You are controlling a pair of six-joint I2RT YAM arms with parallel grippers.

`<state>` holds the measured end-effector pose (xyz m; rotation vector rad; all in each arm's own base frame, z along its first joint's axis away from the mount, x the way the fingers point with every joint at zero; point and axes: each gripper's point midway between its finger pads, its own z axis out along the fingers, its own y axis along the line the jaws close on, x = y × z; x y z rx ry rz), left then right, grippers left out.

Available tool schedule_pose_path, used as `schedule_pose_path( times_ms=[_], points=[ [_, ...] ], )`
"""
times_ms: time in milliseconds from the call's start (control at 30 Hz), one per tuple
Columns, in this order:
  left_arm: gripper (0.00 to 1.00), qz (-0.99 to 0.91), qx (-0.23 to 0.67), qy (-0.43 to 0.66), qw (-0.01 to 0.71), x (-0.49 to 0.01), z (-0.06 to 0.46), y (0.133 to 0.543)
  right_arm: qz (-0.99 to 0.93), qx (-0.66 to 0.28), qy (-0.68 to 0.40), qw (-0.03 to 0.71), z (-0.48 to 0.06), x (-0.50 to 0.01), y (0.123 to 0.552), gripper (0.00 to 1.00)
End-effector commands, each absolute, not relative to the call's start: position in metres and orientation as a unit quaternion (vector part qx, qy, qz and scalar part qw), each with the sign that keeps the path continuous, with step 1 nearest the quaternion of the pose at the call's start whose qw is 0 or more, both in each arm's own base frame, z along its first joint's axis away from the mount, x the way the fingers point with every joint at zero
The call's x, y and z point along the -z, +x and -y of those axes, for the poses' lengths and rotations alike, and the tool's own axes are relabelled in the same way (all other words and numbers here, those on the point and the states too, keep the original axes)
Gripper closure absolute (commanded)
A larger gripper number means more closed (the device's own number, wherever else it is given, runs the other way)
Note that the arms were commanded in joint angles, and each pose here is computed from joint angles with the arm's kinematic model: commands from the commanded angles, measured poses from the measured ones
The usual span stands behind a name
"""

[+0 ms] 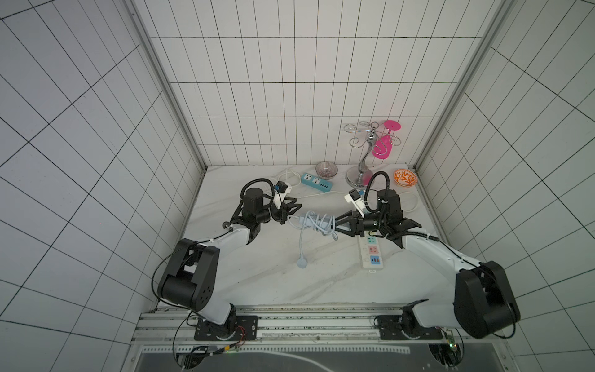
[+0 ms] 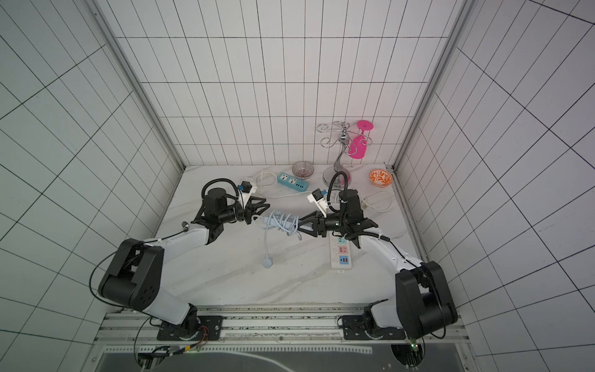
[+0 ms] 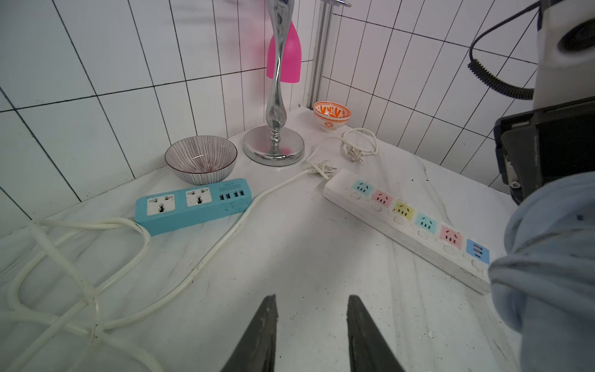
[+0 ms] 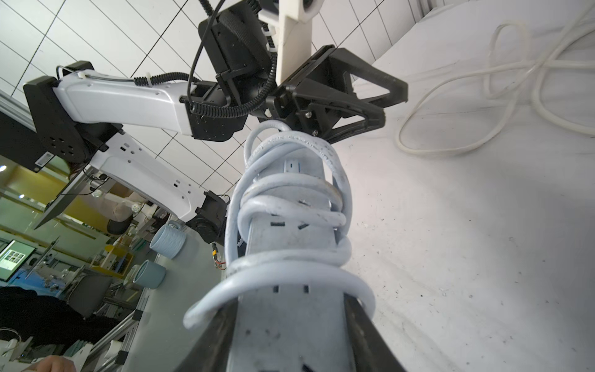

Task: Wrap the cord around the power strip
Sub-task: Wrap the power cord around the power strip, then place the power strip at the center of the board.

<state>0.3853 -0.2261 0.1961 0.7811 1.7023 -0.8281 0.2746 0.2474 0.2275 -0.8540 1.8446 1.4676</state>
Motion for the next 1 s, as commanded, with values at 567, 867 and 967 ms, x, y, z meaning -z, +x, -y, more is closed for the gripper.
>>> schedule_pose_path(
  times_ms=[567, 867, 967],
  points=[
    [0.65, -0.77, 0.101, 0.078, 0.625, -0.266, 0.091, 0.446, -0.806, -0.274, -0.231, 0.471, -0.175, -0.182, 0.367, 1.0],
    [0.65, -0.765, 0.098, 0.076, 0.632, -0.28, 0.089, 0.443, -0.779, -0.158, -0.23, 0.562, -0.157, -0.228, 0.366, 1.0],
    [0.65, -0.766, 0.095, 0.075, 0.632, -0.279, 0.088, 0.443, -0.776, -0.128, -0.264, 0.558, -0.177, -0.223, 0.359, 1.0]
  ],
)
